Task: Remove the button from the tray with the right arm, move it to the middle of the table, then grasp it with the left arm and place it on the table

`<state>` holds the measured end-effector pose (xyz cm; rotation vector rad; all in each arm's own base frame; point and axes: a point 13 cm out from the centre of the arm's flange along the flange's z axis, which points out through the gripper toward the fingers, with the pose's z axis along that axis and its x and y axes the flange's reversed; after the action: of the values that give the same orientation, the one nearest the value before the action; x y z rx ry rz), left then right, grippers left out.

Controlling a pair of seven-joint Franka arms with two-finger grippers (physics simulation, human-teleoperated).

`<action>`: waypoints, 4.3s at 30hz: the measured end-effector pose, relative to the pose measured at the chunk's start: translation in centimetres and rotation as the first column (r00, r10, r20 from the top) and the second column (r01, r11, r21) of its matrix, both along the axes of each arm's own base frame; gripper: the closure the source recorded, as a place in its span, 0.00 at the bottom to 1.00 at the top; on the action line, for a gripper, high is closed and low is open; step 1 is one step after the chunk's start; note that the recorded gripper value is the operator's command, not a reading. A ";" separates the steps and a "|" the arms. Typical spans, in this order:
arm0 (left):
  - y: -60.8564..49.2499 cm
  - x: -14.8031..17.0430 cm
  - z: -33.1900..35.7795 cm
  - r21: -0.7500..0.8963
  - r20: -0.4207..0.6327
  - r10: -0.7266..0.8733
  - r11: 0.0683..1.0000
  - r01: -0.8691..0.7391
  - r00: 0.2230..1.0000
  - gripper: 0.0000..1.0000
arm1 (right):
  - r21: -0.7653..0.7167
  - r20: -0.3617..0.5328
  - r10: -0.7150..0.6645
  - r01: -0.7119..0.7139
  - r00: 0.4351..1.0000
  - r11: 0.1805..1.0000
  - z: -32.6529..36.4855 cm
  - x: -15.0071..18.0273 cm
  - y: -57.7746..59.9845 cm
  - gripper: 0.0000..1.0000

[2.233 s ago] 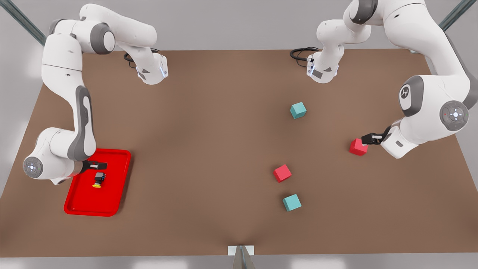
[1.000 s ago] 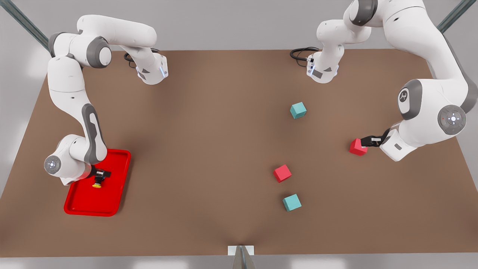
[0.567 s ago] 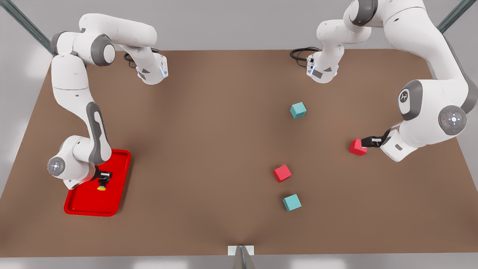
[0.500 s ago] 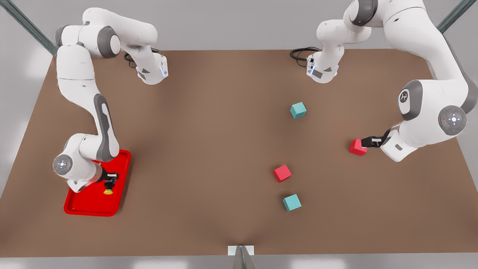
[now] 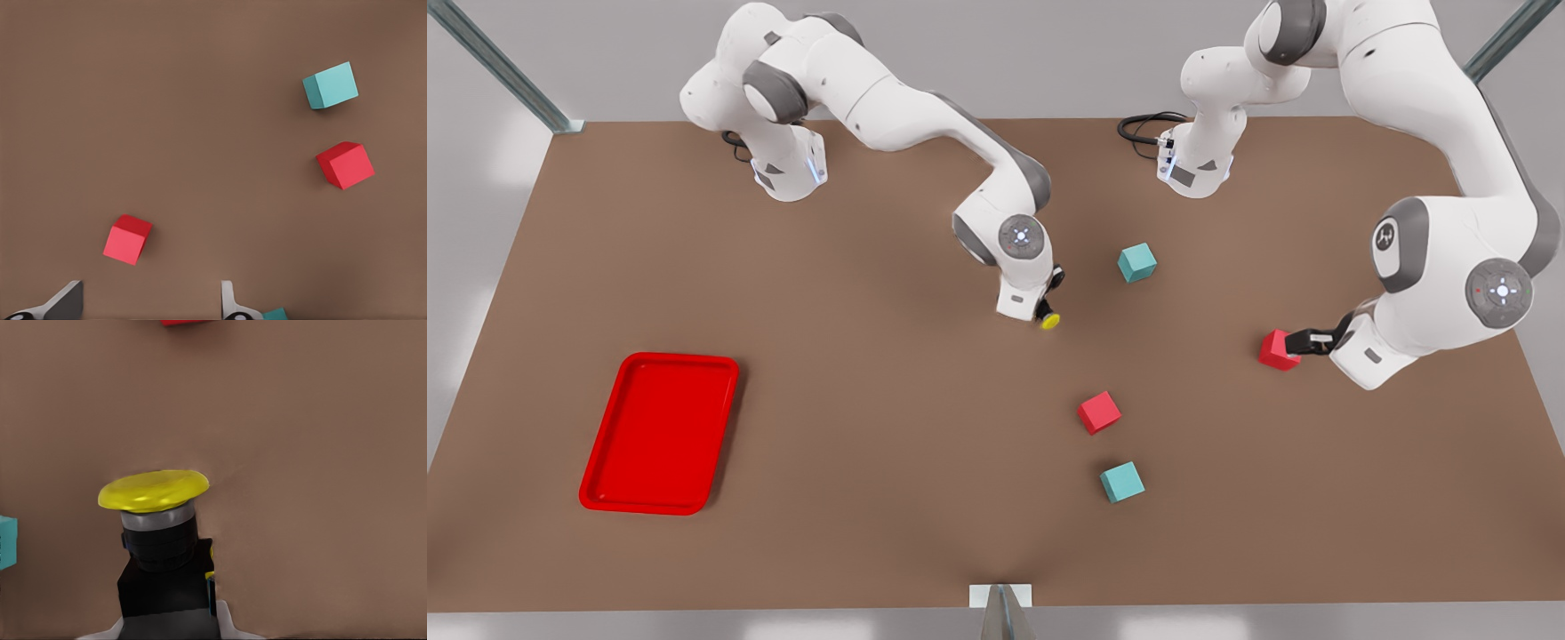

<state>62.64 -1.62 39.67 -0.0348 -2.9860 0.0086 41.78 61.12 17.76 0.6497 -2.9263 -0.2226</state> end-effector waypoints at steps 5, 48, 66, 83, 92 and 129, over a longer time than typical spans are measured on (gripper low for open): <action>0.0 0.3 -0.4 0.000 0.002 0.000 1.000 0.000 1.000 0.00 | -0.072 -0.054 -0.199 0.195 0.978 0.978 -6.0 -1.1 -1.3 0.62; -44.6 -20.6 -27.7 0.155 0.149 -0.013 0.988 -0.011 0.989 0.00 | -0.150 0.043 -0.711 0.708 0.702 0.690 26.3 23.6 -52.0 0.00; -42.5 -22.2 -33.3 0.132 0.128 -0.083 0.989 0.066 0.988 0.00 | -0.161 -0.006 -0.637 0.628 0.771 0.761 26.0 22.5 -53.2 0.00; -42.9 -23.3 -35.6 0.041 0.042 -0.213 0.977 0.211 0.976 0.00 | -0.222 0.110 -0.648 0.654 0.754 0.723 33.0 19.4 -59.9 0.00; -43.3 -22.3 -35.1 0.020 0.063 -0.281 0.960 0.281 0.958 0.15 | -0.271 0.203 -0.533 0.570 0.822 0.776 31.2 21.4 -54.4 0.00; -41.6 -21.3 -36.2 0.035 -0.003 -0.365 0.930 0.365 0.931 0.49 | -0.321 0.129 -0.515 0.527 0.848 0.787 25.1 21.6 -58.1 0.00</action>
<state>41.34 -43.19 3.43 -0.5852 -2.9322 -0.0870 63.35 3.06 42.90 -0.2243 -2.9926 0.2574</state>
